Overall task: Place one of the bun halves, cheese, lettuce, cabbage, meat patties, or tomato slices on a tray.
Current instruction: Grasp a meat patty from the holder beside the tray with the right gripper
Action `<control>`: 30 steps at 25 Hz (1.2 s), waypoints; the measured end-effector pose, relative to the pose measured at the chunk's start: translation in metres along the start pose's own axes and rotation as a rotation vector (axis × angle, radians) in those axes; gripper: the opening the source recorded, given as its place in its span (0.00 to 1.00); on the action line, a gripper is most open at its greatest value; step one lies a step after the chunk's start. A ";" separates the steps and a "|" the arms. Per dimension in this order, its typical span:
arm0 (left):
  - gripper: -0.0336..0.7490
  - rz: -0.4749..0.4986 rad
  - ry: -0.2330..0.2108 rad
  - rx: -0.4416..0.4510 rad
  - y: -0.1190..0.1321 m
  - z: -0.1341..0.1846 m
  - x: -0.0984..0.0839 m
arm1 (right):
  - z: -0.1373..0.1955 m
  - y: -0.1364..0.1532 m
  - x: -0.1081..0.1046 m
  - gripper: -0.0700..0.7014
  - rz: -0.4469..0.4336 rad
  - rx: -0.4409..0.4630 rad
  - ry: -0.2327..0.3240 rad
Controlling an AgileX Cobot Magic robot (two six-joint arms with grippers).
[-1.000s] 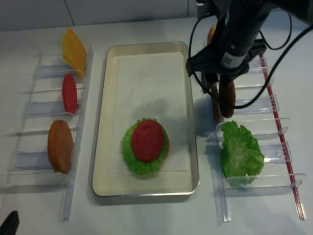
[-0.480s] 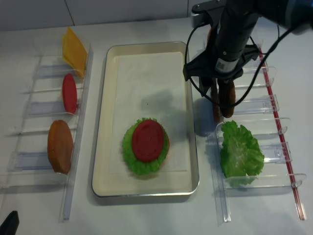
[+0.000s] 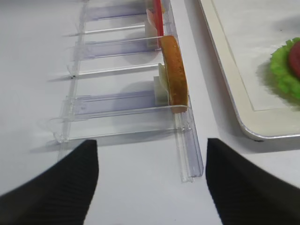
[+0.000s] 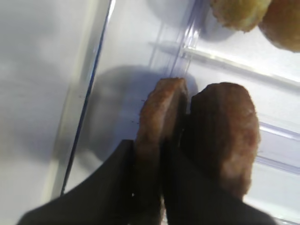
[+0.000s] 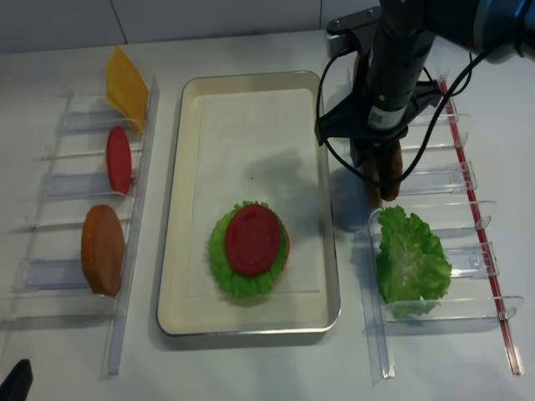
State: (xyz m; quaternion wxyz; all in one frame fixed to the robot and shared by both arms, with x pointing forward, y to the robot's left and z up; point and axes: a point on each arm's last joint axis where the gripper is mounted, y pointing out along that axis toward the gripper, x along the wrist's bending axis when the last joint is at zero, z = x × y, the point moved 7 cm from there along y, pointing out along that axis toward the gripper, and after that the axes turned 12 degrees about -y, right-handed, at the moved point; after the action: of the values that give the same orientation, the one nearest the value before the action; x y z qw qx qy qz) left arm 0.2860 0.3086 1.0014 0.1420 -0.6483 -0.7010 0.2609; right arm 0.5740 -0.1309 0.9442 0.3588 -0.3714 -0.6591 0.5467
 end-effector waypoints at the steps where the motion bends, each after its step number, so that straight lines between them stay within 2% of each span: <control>1: 0.65 0.000 0.000 0.000 0.000 0.000 0.000 | 0.000 0.000 -0.001 0.33 0.005 0.000 -0.002; 3: 0.65 -0.002 0.001 0.000 0.000 0.000 0.000 | 0.000 0.000 -0.002 0.28 0.014 0.003 -0.007; 14: 0.65 -0.002 0.001 0.000 0.000 0.000 0.000 | 0.001 -0.007 -0.003 0.28 0.024 -0.006 -0.030; 22: 0.65 -0.002 0.001 0.000 0.000 0.000 0.000 | -0.003 -0.072 0.007 0.28 0.004 -0.172 -0.042; 25: 0.65 -0.002 0.001 0.000 0.000 0.000 0.000 | 0.003 -0.091 0.009 0.28 0.001 -0.205 -0.046; 30: 0.65 -0.002 0.001 0.000 0.000 0.000 0.000 | 0.014 -0.111 0.016 0.28 -0.023 -0.230 -0.087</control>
State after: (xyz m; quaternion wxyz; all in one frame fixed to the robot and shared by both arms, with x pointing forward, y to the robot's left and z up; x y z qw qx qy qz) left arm 0.2860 0.3088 1.0014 0.1423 -0.6479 -0.7015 0.2604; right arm 0.5437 -0.1370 1.0531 0.2911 -0.3786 -0.7365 0.4790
